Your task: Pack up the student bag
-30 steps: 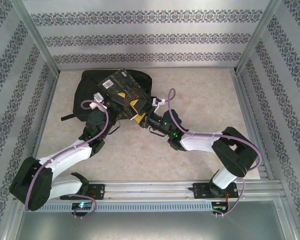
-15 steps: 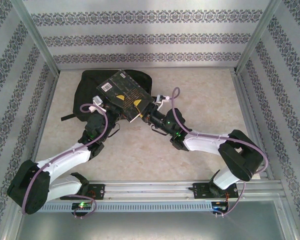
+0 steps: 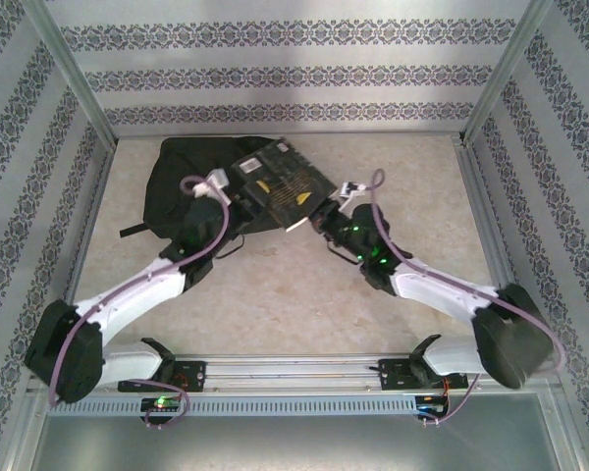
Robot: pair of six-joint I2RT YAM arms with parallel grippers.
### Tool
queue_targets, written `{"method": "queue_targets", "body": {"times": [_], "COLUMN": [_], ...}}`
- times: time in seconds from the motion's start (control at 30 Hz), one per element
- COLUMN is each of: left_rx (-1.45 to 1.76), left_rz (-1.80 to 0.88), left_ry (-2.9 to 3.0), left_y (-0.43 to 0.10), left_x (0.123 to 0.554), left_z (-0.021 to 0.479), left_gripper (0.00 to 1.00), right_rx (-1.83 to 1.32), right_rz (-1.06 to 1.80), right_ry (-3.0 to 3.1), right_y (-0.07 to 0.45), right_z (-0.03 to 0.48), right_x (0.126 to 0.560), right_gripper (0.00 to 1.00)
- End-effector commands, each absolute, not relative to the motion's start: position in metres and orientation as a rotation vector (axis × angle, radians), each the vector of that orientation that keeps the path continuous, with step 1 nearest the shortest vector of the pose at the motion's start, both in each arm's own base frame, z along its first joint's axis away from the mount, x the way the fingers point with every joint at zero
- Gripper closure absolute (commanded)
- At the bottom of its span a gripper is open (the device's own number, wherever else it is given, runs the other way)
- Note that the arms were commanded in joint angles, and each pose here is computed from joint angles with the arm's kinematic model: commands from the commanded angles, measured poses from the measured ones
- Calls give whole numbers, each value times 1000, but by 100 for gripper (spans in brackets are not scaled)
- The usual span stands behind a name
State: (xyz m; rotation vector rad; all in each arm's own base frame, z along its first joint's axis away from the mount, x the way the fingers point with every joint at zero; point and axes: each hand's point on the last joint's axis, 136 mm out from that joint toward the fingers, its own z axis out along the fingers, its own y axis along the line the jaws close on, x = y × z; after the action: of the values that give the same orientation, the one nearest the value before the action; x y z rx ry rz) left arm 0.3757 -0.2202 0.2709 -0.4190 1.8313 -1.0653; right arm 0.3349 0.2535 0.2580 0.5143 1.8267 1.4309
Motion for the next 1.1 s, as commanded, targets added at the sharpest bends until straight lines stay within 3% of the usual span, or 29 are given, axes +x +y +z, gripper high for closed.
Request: {"method": "queue_targets", "body": {"times": [0.0, 0.23, 0.33, 0.5, 0.8, 1.07], "left_rx": [-23, 242, 301, 342, 281, 236], "left_rz": [-808, -476, -344, -261, -208, -266], "left_ry": [1993, 2195, 2260, 2315, 2344, 2275], "left_y": [-238, -258, -261, -268, -258, -246], "left_x": [381, 435, 460, 492, 524, 529], "left_z": [271, 236, 213, 184, 158, 180], "left_gripper": [54, 40, 32, 27, 31, 37], "right_rx": [521, 576, 612, 641, 622, 623], "right_rz": [1101, 959, 970, 985, 1074, 1100], "right_ry": [1951, 1982, 1995, 2012, 2047, 2068], "right_y": [201, 139, 127, 117, 128, 134], "right_z": [226, 208, 197, 185, 177, 168], "right_x": [330, 319, 317, 317, 326, 332], "right_gripper": [100, 100, 100, 100, 100, 100]}}
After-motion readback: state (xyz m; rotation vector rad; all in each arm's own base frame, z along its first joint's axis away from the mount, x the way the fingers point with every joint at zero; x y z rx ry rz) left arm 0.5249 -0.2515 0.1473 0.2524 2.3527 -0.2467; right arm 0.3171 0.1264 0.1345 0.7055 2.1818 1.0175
